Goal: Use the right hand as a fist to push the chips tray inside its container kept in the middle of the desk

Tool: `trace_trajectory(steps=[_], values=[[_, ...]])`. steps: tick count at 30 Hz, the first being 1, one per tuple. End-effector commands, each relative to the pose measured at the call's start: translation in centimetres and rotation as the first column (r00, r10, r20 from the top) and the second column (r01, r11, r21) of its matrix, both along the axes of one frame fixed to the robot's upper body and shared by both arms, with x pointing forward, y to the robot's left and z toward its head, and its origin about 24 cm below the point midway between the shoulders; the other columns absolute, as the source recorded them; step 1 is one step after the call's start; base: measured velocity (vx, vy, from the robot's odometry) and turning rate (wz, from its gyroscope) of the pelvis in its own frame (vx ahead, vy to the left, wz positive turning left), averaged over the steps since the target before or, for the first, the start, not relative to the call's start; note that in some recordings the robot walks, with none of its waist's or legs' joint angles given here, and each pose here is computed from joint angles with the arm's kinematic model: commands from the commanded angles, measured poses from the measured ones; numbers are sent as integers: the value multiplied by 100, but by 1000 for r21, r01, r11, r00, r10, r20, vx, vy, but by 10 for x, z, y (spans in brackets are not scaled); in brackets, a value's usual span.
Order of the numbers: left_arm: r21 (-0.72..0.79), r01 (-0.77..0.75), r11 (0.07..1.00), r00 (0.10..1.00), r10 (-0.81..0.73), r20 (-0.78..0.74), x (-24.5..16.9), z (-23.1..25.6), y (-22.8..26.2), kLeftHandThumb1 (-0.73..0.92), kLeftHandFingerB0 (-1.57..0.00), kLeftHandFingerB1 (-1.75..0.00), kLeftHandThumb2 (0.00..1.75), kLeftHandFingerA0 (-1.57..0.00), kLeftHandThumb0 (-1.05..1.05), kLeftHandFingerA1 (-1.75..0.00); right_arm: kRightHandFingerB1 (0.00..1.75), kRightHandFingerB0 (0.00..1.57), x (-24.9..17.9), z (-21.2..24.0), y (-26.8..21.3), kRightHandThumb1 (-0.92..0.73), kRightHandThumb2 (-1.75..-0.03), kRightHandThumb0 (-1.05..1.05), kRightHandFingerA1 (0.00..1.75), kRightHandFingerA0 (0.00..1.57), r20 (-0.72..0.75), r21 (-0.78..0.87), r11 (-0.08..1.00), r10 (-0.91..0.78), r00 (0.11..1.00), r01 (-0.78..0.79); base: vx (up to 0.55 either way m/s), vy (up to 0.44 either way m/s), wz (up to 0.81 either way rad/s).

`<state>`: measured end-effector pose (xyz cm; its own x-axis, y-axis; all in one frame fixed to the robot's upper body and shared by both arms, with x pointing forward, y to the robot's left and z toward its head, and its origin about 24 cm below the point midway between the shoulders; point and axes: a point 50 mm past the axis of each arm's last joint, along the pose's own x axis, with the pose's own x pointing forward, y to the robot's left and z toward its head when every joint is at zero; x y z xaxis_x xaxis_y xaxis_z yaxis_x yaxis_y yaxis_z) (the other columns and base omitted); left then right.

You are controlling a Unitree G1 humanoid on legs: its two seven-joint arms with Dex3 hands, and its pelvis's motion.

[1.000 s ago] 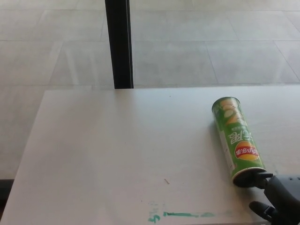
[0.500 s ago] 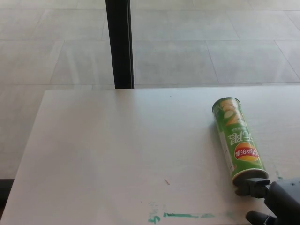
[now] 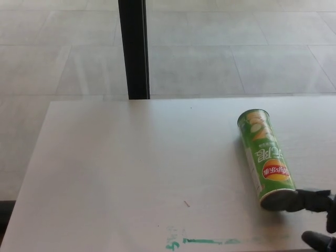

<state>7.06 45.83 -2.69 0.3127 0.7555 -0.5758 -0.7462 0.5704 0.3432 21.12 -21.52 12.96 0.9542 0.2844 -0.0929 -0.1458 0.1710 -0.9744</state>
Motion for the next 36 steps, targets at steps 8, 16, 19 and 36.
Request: trace_trajectory(steps=[8, 16, 19, 36], values=[[-2, 24, 1000, 999, -24, -37, -8, -2, 0, 92, -38, -46, 72, -50, -71, -58, 46, 60, -43, 54, -153, -74, -63, -65, 111, 84, 190, 684, 590, -712, 676, 429, 0, 0, 0], [-28, -22, 999, 1000, 22, -4, -14, -7, -3, 92, -39, -49, 71, -47, -71, -61, 59, 55, -69, 11, -215, -78, -64, -64, 119, 86, 103, 816, 276, -934, 341, 508, 0, 0, 0], [-38, -19, 999, 1000, 19, 1, -16, -8, -4, 92, -41, -48, 72, -48, -73, -59, 61, 51, -81, -13, -234, -80, -64, -62, 116, 84, -18, 844, 110, -972, 233, 524, 0, 0, 0], [-44, -32, 999, 999, 31, -20, -16, -7, -3, 92, -36, -46, 72, -47, -70, -58, 83, 58, -125, -101, -253, -76, -65, -58, 132, 93, -290, 823, -305, -951, -108, 480, 0, 0, 0]])
